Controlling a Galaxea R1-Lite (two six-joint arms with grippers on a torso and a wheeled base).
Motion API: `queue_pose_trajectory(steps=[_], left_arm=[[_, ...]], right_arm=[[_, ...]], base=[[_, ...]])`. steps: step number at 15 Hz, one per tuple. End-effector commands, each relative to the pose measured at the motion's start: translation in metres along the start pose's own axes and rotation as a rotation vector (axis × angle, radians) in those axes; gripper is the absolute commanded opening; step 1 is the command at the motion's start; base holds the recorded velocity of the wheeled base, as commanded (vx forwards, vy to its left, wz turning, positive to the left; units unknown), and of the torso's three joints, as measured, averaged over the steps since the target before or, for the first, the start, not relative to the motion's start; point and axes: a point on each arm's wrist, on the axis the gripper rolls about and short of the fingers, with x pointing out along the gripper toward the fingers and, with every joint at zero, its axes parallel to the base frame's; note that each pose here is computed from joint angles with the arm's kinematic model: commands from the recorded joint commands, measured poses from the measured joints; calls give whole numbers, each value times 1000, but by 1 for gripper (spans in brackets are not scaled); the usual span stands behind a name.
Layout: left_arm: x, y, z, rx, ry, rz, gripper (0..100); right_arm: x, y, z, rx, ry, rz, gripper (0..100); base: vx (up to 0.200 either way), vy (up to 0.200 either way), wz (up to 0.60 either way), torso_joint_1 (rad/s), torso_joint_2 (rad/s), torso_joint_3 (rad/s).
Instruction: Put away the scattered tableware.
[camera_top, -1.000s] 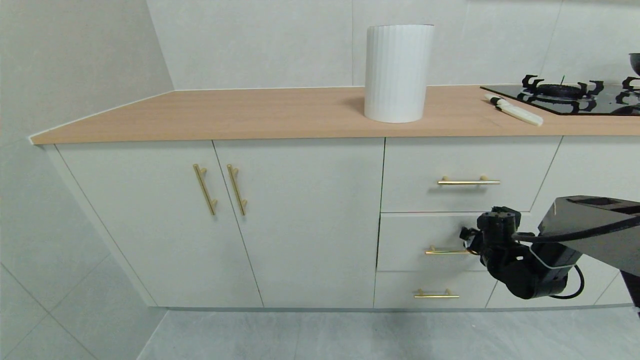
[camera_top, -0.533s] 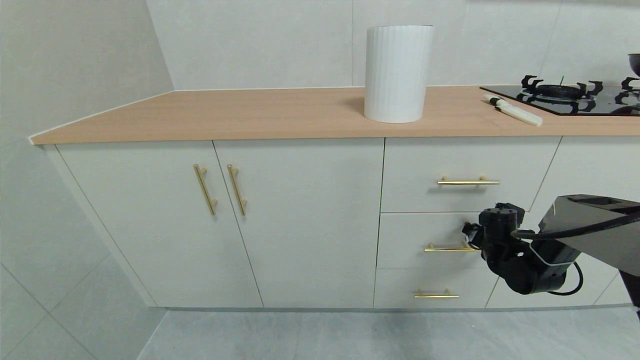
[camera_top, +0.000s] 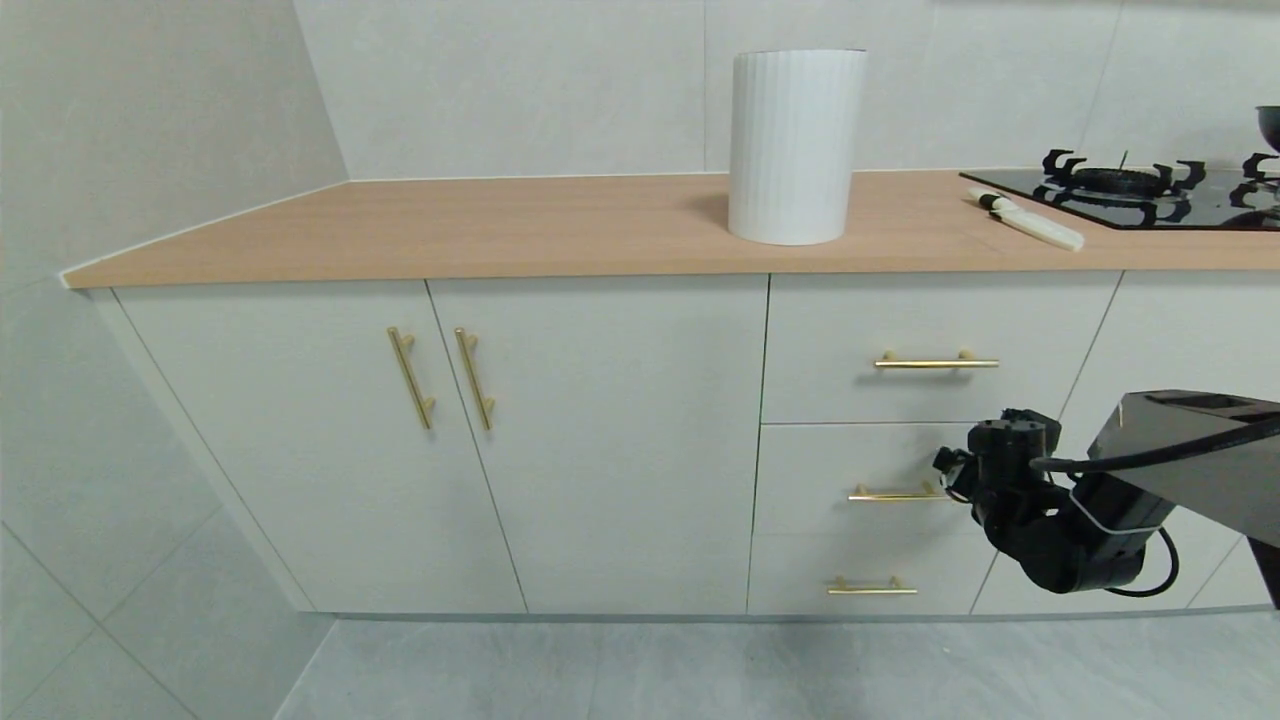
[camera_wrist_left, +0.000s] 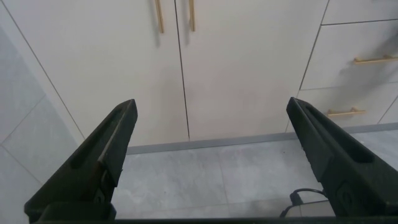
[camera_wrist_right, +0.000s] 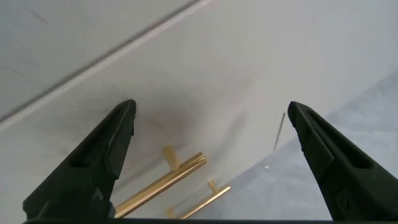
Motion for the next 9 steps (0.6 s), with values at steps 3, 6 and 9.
queue_pose_trajectory(steps=[3, 6, 9], left_arm=[[0, 0, 0, 0, 1, 0, 100], [0, 0, 0, 0, 1, 0, 100], [0, 0, 0, 0, 1, 0, 100]], right_arm=[[-66, -10, 28, -31, 123, 195, 100], [-142, -22, 81, -204, 25, 314, 100], [-212, -42, 108, -320, -36, 369, 100]], base=[[0, 0, 0, 0, 0, 0], [0, 0, 0, 0, 0, 0], [0, 0, 0, 0, 0, 0]])
